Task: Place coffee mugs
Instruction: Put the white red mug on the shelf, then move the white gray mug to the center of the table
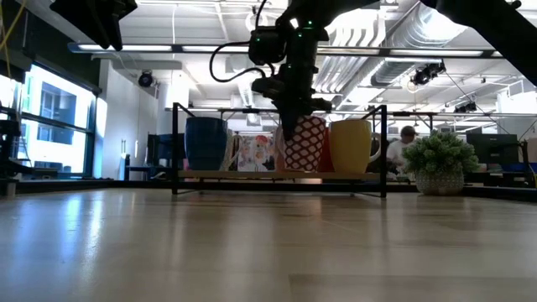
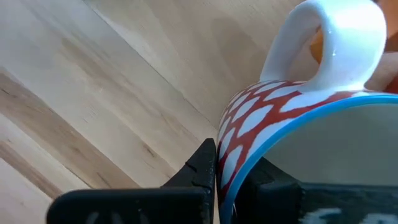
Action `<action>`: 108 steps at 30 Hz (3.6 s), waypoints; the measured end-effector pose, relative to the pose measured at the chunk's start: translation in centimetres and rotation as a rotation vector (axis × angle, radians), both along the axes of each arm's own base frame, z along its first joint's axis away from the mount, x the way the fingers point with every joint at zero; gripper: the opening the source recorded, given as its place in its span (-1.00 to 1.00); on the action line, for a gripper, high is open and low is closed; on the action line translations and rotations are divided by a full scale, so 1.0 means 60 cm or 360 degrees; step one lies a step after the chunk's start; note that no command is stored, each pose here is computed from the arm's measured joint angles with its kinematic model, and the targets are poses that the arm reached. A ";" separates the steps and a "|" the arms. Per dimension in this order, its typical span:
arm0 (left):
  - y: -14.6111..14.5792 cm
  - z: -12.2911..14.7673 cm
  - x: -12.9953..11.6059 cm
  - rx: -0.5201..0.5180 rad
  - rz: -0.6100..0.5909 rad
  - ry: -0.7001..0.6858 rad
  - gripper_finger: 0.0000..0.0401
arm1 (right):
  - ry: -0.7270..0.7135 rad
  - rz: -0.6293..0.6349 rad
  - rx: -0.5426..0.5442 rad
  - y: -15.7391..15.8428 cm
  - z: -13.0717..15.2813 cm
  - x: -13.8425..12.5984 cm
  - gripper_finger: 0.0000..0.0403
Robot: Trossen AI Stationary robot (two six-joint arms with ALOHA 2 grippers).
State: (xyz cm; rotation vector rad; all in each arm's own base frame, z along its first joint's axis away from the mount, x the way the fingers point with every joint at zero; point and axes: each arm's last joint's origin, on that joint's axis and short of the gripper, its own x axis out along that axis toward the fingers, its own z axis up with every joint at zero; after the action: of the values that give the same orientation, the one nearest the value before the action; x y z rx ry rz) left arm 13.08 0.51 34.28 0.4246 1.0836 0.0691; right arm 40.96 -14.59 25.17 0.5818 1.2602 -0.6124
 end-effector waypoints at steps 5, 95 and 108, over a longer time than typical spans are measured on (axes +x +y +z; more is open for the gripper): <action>0.000 0.000 0.000 -0.0004 0.0008 -0.0002 -0.40 | 0.0000 0.0008 0.0004 0.000 0.000 0.000 -0.94; -0.019 0.028 0.075 -0.0606 0.0184 -0.0633 -0.40 | -0.1040 0.0717 -0.0331 0.338 0.047 -0.247 -0.27; -0.101 -0.074 0.220 -0.0628 0.0097 -0.0325 -0.40 | -0.0800 0.0962 -0.0077 0.393 0.010 -0.319 -0.27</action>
State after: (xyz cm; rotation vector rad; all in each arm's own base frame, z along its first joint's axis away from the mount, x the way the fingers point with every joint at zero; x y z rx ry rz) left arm 26.30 -5.54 29.86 0.0278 0.8822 -0.0469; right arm 21.81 8.98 25.79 0.2616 0.8721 0.0174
